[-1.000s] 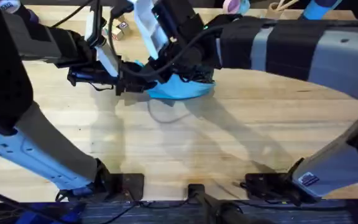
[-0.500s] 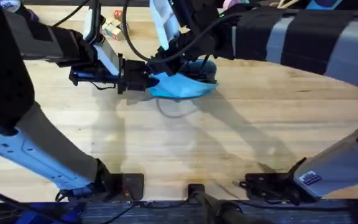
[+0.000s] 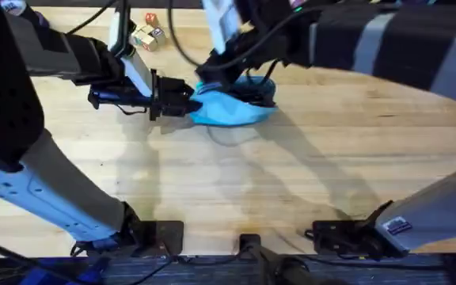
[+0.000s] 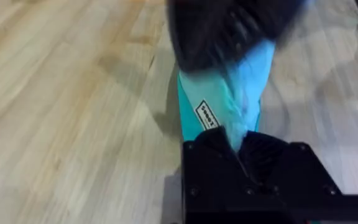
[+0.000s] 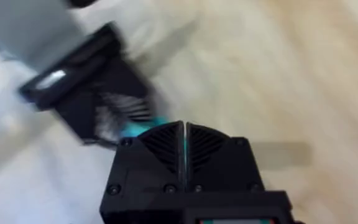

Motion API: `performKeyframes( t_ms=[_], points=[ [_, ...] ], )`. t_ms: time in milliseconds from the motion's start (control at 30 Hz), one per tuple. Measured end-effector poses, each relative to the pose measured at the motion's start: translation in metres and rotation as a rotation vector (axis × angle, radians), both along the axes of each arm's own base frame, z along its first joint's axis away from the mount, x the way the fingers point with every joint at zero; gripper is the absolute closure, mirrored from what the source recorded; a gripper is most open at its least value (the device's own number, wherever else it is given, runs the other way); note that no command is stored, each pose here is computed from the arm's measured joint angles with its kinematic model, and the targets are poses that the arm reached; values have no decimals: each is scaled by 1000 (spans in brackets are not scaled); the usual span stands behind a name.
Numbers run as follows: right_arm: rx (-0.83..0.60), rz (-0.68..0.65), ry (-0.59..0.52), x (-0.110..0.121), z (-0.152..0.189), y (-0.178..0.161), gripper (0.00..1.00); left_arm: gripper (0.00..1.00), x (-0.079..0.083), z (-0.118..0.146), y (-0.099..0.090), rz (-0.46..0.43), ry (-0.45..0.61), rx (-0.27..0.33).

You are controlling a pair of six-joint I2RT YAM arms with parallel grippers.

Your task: Unzip the bag, pick up the pens from the table one at a time and place them inside, then zip the bag closed.

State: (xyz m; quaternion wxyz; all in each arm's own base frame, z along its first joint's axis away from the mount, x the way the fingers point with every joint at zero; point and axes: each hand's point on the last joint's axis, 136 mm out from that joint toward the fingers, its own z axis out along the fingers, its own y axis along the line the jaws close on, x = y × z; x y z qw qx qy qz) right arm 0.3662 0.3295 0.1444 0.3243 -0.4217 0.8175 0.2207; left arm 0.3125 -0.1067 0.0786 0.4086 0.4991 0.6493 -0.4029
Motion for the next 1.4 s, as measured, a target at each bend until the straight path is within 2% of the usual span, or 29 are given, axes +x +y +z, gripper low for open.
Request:
performKeyframes(
  t_ms=[67, 233, 633, 667, 867, 933, 1167, 1267, 1333, 1367, 1400],
  points=[
    [-11, -53, -43, 17, 9, -19, 972, 957, -2, -5, 1, -2, 12, 21],
    [-20, -166, -117, 48, 32, -60, 972, 957, -2, -6, 2, -2, 18, 23],
    [-33, -229, -126, 65, 33, -87, 972, 957, -2, -6, 2, -2, 18, 25],
    [-32, -231, -124, 65, 33, -87, 890, 957, -2, -6, 2, -2, 18, 24],
    [-3, -243, -59, 54, 29, -77, 49, 957, -4, -6, 2, -2, 27, 24],
    [0, -233, -22, 46, 25, -72, 8, 957, -4, -6, 2, -2, 29, 25],
    [-6, -210, 43, 28, 18, -61, 5, 940, -4, -6, 2, -3, 30, 26],
    [-6, -213, 49, 28, 17, -62, 5, 509, -5, -7, 3, 0, 41, 31],
    [-6, -214, 49, 28, 17, -62, 5, 188, -5, -8, 4, 1, 40, 32],
    [-5, -214, 51, 28, 17, -62, 6, 63, -5, -8, 4, 3, 43, 31],
    [-4, -214, 53, 27, 17, -61, 6, 23, -5, -8, 4, 4, 47, 31]
  ],
)
